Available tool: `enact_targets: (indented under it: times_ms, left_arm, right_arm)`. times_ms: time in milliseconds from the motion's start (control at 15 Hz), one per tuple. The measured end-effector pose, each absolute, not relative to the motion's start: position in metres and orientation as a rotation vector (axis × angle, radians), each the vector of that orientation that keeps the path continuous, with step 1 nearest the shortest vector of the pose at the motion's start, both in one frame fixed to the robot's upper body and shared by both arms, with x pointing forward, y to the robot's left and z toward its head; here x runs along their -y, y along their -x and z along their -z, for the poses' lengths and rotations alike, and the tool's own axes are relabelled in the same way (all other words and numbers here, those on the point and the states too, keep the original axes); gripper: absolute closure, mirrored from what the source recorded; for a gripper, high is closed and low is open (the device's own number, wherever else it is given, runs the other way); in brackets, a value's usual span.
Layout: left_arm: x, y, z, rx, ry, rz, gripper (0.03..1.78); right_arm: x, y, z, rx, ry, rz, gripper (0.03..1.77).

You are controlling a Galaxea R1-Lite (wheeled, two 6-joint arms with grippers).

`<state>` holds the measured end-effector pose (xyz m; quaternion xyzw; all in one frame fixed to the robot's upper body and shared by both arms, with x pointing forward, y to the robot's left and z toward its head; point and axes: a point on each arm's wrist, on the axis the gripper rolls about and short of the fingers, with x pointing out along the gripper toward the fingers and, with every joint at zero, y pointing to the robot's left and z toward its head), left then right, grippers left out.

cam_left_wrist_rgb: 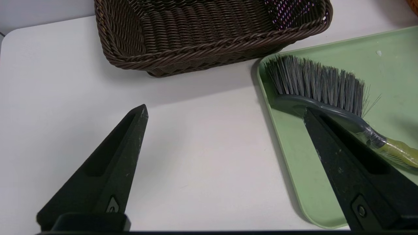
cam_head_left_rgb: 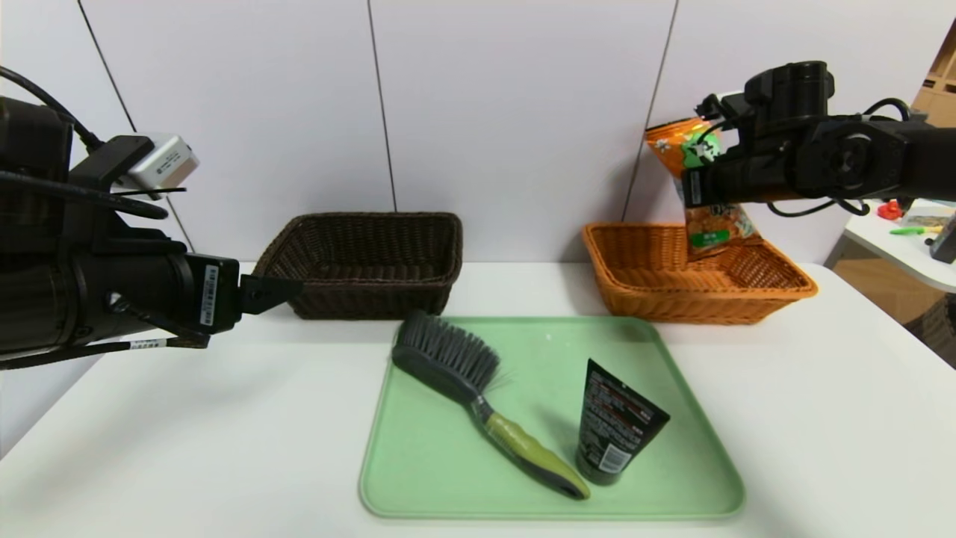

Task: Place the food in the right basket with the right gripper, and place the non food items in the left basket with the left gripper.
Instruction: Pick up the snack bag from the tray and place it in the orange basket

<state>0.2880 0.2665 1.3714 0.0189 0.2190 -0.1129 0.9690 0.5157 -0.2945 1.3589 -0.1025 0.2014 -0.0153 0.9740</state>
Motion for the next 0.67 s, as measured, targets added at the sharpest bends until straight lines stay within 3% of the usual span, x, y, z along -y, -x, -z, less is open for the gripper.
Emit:
enact_targets:
  times_ms: [67,333,667]
  left_arm:
    - [-0.2665,-0.2880,-1.3712,-0.443,-0.038,0.229,0.12]
    - [-0.2663,-0.2884,-1.3712,-0.444,-0.038,0.228,0.12]
    - [-0.2662,-0.2892,-1.3713,-0.443,-0.038,0.228,0.12]
  right_arm:
    - [0.2953,-0.5183,-1.3559,-0.412,0.213,0.032,1.40]
    - [0.2971,-0.5252,-1.3490,-0.423,0.209,0.039,0.89]
    - [0.3022,-0.5254,-1.3496,-0.422,0.192,0.048,0.51]
